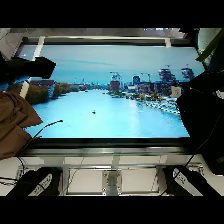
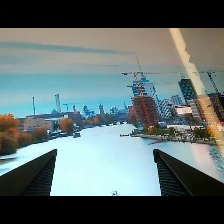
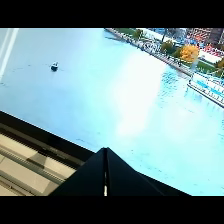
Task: Fold the clothes and pants, and hang the long-sleeved shirts on hangers.
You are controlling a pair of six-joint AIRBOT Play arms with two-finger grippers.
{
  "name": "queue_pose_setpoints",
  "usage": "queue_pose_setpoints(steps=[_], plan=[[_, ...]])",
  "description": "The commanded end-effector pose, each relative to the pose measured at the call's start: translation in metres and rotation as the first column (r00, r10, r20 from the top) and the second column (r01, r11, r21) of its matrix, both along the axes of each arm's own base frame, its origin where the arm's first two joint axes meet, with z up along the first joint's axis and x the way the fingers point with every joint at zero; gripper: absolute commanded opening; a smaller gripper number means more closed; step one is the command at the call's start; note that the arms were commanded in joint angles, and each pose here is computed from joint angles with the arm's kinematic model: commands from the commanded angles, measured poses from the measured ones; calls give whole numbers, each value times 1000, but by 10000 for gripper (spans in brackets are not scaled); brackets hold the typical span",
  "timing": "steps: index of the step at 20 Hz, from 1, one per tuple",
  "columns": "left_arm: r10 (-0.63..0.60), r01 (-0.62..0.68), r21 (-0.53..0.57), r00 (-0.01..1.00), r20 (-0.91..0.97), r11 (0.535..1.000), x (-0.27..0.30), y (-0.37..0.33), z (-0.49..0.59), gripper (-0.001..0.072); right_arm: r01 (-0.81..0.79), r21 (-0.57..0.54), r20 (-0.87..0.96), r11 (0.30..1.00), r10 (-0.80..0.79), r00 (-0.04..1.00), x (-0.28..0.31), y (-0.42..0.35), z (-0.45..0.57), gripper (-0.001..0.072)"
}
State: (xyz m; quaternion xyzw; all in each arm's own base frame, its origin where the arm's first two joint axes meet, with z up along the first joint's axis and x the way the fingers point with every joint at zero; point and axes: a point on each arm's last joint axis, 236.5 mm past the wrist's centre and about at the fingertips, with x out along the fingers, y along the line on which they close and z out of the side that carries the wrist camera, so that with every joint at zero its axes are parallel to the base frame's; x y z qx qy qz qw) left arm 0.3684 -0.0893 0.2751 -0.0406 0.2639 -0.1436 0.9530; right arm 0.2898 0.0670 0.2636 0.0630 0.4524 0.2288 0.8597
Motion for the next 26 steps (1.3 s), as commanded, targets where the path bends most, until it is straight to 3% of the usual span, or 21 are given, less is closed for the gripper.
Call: queue_pose_setpoints(steps=[1, 15, 18, 20, 22, 23, 24, 25, 26], plan=[[1, -1, 0, 1000, 0, 1000, 0, 0, 0, 707, 8, -15, -3, 1000, -8, 1000, 0, -3, -2, 16], [13, -13, -2, 1000, 17, 1000, 13, 1, -1, 706, 19, -15, 16, 1000, -19, 1000, 5, -4, 0, 16], [64, -59, 126, 997, -39, 990, 29, 24, -31, 693, 34, -13, 42, 999, -34, 999, 11, -6, 4, 16], [173, -122, 365, 979, -110, 923, 37, 74, -66, 694, 48, -14, 59, 999, -47, 997, 16, -8, 5, 16], [312, -156, 575, 932, -183, 803, 34, 131, -95, 693, 53, -11, 59, 999, -53, 997, 21, -9, 4, 16], [372, -157, 629, 900, -226, 761, 30, 153, -109, 633, 59, -10, 64, 998, -58, 996, 24, -10, 4, 16], [419, -160, 654, 870, -261, 739, 28, 172, -122, 526, 66, -6, 70, 998, -66, 995, 29, -11, 3, 16], [461, -169, 664, 838, -293, 729, 29, 191, -137, 469, 76, 0, 76, 997, -76, 994, 35, -12, 1, 16], [499, -178, 669, 804, -324, 722, 29, 210, -152, 469, 86, 6, 81, 996, -86, 993, 40, -14, -1, 16]])
